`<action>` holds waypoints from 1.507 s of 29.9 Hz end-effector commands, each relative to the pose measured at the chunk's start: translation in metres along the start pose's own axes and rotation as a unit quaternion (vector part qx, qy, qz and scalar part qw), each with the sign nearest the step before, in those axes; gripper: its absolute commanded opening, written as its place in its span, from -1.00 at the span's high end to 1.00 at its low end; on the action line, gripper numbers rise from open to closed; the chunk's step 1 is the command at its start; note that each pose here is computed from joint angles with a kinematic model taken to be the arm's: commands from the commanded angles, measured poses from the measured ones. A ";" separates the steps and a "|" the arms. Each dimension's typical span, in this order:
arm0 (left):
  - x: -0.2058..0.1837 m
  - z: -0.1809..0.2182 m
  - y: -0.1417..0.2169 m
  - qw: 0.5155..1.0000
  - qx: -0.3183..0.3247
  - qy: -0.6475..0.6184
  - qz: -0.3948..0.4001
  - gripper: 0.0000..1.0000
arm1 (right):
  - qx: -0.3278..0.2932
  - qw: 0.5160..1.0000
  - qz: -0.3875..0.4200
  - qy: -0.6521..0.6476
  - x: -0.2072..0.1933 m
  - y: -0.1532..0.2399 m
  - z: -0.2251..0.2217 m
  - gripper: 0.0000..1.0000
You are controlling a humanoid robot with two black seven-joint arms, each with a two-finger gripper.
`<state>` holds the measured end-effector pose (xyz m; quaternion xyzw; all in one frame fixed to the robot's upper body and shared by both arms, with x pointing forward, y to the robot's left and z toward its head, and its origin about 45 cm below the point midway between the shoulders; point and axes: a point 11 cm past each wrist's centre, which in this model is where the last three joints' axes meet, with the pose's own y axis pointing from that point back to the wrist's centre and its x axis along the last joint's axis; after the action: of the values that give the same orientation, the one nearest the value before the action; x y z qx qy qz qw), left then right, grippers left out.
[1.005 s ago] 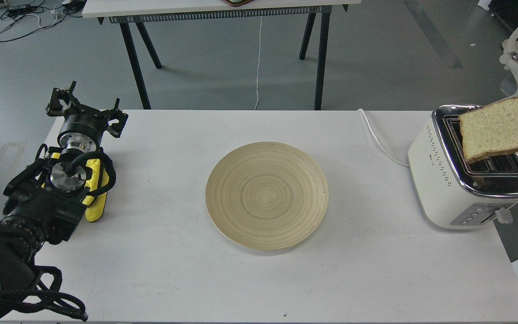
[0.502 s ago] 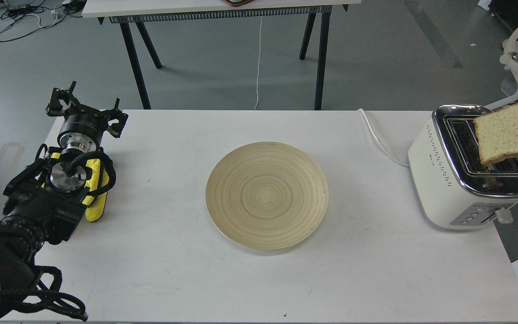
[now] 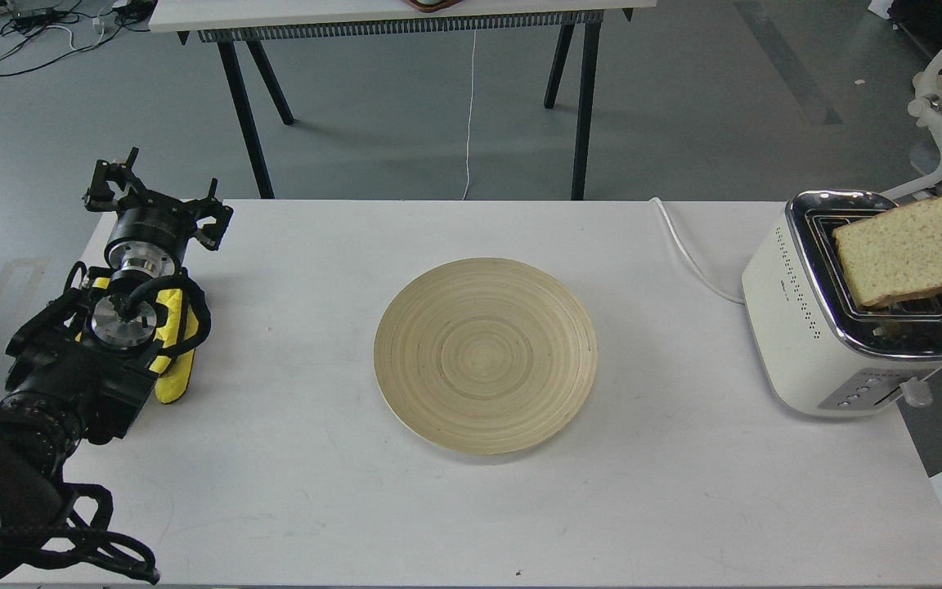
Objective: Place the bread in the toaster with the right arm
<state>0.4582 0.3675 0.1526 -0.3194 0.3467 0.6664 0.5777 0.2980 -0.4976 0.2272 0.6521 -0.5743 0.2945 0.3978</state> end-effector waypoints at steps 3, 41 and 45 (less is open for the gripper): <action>0.000 0.000 0.000 1.000 0.000 0.000 0.000 -1.00 | 0.012 1.000 0.002 -0.014 -0.008 -0.008 -0.009 -0.13; 0.000 0.000 0.000 1.000 0.000 0.000 0.000 -1.00 | 0.146 0.953 0.047 -0.261 -0.044 -0.067 -0.145 -0.94; 0.000 0.000 0.000 1.000 0.000 0.000 0.000 -1.00 | 0.147 0.930 0.044 -0.334 -0.066 -0.077 -0.167 -0.94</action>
<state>0.4582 0.3675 0.1526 -0.3195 0.3467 0.6664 0.5776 0.3691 -0.3400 0.2484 0.7330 -0.6435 0.1942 0.1045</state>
